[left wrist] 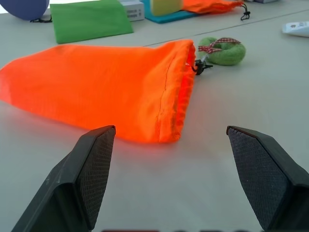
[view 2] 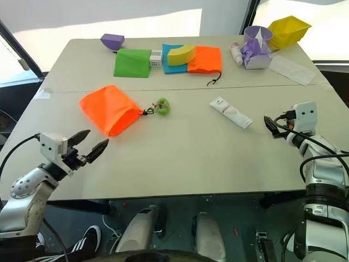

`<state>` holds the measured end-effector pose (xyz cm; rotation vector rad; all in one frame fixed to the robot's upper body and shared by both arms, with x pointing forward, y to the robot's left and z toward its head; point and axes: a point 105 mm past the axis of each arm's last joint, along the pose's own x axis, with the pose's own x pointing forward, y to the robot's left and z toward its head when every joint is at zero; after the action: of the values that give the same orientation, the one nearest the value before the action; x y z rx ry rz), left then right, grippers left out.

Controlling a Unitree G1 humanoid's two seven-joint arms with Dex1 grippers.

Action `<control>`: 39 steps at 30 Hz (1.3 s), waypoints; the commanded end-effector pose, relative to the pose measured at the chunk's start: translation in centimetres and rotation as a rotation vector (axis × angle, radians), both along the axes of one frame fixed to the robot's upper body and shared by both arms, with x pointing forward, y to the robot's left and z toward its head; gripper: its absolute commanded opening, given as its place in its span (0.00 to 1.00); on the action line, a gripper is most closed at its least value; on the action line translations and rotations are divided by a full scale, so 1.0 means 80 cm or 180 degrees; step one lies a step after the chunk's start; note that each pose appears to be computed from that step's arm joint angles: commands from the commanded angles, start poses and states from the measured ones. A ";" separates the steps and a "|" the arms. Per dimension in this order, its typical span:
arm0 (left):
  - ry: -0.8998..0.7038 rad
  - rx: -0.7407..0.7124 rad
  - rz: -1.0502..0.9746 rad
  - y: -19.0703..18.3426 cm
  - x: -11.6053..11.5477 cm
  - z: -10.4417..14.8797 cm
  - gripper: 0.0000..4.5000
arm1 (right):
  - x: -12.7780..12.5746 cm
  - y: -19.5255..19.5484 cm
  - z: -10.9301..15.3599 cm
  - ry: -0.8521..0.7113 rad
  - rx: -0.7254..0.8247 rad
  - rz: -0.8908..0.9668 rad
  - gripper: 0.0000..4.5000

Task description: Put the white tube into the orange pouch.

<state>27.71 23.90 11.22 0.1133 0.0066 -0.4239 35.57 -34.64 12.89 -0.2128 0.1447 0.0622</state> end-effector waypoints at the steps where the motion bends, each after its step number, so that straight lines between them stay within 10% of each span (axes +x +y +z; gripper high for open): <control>1: -0.0288 0.0101 0.0024 0.001 -0.002 0.024 0.88 | 0.005 -0.002 0.015 -0.0131 -0.0008 -0.0001 0.99; 21: -0.0653 0.0553 -0.0242 -0.025 0.021 0.040 0.88 | 0.004 0.024 0.027 -0.0350 -0.0038 0.0357 0.99; 29: -0.0804 0.1048 -0.0138 -0.056 0.049 0.030 0.88 | -0.049 0.174 0.045 -0.0379 -0.0144 0.2296 0.99; 39: -0.0832 0.1438 0.0503 -0.044 0.082 0.025 0.88 | -0.070 0.247 0.014 -0.0146 0.0110 0.2636 0.99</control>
<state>33.93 20.09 12.45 0.5904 -0.1262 -0.2840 30.39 -15.07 13.37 -0.2009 0.0279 0.8705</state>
